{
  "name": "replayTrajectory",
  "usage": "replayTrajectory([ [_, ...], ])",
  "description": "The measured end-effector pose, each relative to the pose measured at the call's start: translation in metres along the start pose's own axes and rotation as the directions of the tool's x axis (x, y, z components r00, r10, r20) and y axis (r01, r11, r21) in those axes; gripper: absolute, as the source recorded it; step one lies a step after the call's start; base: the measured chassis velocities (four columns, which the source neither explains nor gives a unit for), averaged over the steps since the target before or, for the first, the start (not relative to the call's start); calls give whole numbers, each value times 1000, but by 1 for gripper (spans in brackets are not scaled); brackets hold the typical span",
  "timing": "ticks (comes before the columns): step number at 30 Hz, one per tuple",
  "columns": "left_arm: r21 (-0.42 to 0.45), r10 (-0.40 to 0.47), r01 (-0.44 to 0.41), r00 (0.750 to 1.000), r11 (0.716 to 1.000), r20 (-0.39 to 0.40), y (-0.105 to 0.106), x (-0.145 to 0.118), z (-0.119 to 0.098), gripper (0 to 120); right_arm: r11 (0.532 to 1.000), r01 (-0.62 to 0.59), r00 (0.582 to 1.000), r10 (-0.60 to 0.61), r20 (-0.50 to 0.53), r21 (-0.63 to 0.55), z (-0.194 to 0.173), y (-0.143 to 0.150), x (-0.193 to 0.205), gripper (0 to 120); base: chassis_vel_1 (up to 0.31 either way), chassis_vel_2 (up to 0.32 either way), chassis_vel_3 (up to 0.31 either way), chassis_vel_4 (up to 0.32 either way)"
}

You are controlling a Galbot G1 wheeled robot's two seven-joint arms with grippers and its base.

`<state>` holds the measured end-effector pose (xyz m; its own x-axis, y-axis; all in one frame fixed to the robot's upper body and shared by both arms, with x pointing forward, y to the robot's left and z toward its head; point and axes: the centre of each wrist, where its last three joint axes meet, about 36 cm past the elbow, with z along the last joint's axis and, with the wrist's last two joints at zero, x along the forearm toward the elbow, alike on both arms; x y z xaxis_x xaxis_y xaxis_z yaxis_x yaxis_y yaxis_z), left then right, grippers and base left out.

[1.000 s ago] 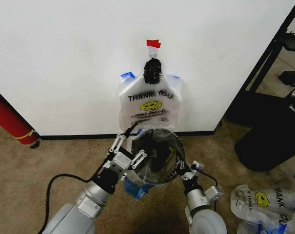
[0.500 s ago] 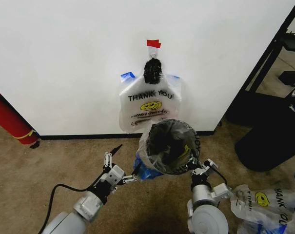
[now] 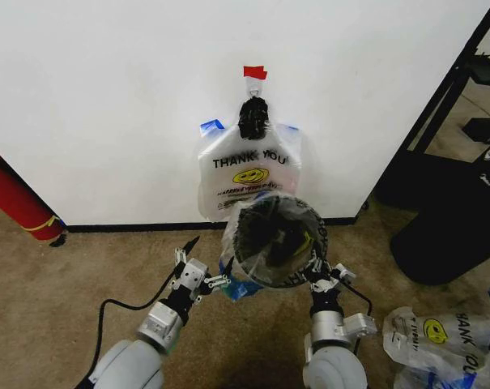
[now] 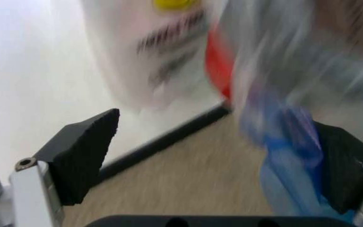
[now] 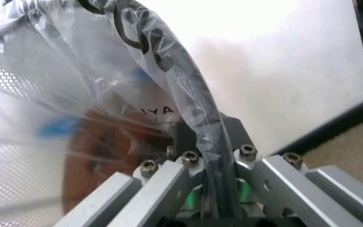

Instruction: Pick up the garbage bag from the wall and place it over the trash bin.

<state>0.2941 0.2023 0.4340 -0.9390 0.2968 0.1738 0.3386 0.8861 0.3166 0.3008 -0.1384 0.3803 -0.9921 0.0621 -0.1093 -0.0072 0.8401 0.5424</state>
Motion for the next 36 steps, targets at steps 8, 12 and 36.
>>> replayTrajectory([
  [8, -17, -20, 19, 998, 1000, -52, -1, -1, 12, 98, 1000, -8, 1000, 8, 13, -10, -1, 2, -1, 0, 0, 0, 0, 0],
  [12, -23, -25, 24, 998, 999, -51, -3, -9, 19, 98, 998, -29, 999, 28, -25, -49, -6, 8, 4, 0, 0, 0, 0, 0],
  [36, -152, 166, -128, 949, 980, 269, 35, -51, 69, 98, 953, -156, 915, 41, -402, -260, -55, 32, 20, 0, 0, 0, 0, 0],
])
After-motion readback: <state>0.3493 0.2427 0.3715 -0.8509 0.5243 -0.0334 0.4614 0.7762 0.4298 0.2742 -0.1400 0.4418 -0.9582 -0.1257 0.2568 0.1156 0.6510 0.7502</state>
